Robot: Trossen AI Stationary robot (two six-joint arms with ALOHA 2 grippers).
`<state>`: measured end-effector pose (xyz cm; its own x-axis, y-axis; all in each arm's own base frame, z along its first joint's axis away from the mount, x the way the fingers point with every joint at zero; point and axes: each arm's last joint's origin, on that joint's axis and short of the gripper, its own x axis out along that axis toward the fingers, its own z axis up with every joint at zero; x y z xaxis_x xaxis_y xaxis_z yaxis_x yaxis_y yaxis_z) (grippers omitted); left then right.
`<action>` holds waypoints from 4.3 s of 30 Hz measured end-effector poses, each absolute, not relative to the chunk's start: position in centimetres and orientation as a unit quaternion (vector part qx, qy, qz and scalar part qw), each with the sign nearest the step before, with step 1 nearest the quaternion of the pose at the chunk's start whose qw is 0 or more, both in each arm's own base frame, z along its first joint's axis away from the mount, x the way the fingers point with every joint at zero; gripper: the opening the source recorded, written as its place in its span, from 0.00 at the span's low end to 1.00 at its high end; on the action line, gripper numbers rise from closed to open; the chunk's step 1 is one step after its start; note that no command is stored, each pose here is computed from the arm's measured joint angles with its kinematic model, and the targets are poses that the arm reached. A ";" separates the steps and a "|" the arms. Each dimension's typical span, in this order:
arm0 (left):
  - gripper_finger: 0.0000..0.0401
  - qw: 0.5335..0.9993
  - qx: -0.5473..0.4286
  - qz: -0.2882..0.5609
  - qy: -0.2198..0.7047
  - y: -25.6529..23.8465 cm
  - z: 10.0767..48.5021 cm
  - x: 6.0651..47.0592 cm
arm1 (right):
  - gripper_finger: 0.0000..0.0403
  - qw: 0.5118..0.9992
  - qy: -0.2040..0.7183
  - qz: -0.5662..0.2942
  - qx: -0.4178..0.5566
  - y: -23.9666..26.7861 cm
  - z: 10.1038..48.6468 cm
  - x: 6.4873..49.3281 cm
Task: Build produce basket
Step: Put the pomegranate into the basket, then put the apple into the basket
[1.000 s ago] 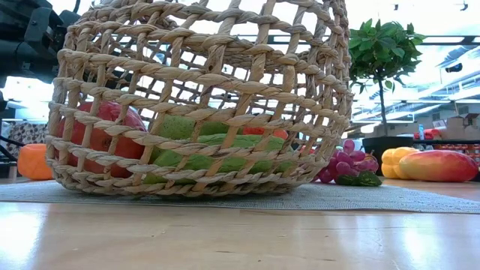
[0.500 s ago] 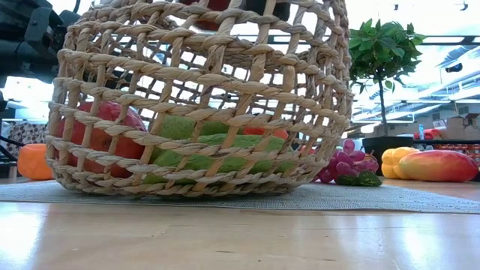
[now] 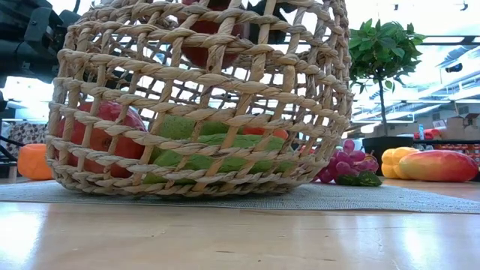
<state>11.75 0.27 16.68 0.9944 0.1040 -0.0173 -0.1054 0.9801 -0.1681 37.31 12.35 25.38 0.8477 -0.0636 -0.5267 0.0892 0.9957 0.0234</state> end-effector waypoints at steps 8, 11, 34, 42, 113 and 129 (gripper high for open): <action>0.71 0.995 -0.085 0.053 0.004 0.3 16.7 11.8 | 0.99 0.968 0.248 -0.037 0.016 12.2 27.5 36.4; 0.71 0.995 -0.085 0.053 0.004 0.3 16.7 11.8 | 0.99 0.958 0.283 -0.042 0.008 12.0 27.2 36.1; 0.71 0.995 -0.085 0.053 0.005 0.3 16.7 11.8 | 0.96 0.926 0.372 -0.047 -0.041 11.4 33.5 29.9; 0.71 0.995 -0.085 0.053 0.004 0.3 16.7 11.8 | 0.92 0.922 0.375 -0.090 0.023 9.5 32.6 24.5; 0.71 0.995 -0.085 0.053 0.004 0.3 16.7 11.8 | 0.99 0.786 0.384 -0.461 0.148 -22.8 18.0 26.7; 0.71 0.995 -0.085 0.053 0.004 0.3 16.7 11.8 | 0.96 0.786 0.424 -0.416 0.171 -23.7 15.7 27.0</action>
<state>11.75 0.27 16.69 0.9944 0.1043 -0.0169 -0.1057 0.9800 -0.1684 26.95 -23.65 15.72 0.2940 -0.5086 -0.8093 0.7995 0.5949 -0.0834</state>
